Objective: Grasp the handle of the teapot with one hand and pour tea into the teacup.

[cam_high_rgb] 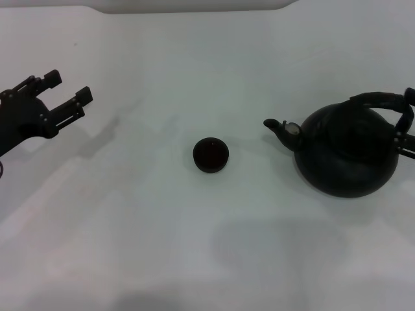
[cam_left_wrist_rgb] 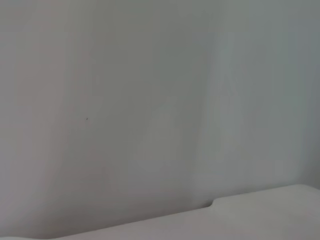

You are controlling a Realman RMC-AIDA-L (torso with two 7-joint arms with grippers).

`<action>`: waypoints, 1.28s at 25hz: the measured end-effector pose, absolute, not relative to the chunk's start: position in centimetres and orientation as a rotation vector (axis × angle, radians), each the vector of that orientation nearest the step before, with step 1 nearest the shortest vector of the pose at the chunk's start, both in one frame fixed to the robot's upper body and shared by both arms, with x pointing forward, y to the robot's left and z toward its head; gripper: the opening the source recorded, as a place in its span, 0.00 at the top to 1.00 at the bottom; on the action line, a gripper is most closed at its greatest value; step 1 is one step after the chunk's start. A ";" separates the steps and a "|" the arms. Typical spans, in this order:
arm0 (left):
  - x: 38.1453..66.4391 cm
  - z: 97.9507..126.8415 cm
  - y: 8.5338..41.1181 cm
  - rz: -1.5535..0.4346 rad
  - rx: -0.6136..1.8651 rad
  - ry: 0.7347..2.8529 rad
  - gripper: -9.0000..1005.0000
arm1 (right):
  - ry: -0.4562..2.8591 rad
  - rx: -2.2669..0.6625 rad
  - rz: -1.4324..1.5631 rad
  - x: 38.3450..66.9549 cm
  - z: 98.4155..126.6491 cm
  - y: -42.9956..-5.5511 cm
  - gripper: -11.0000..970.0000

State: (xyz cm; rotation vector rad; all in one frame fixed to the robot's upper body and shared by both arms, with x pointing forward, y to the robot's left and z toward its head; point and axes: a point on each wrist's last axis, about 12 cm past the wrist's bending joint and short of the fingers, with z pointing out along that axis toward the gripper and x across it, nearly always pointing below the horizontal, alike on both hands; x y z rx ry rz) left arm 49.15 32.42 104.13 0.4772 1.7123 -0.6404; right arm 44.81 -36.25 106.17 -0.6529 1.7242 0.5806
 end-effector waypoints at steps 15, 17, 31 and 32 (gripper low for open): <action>49.1 104.1 33.1 -0.595 0.457 1.715 0.24 | 1.678 -0.449 0.453 42.1 107.5 -43.1 0.09; 49.1 104.2 34.0 -0.543 0.406 1.699 0.24 | 1.560 -0.315 0.324 41.9 107.4 -43.8 0.09; 48.1 105.4 38.4 -0.284 0.085 1.462 0.24 | 1.371 -0.104 0.009 44.0 105.5 -42.5 0.10; 48.1 105.4 38.4 -0.285 0.083 1.463 0.24 | 1.374 -0.104 0.008 44.2 105.5 -42.5 0.10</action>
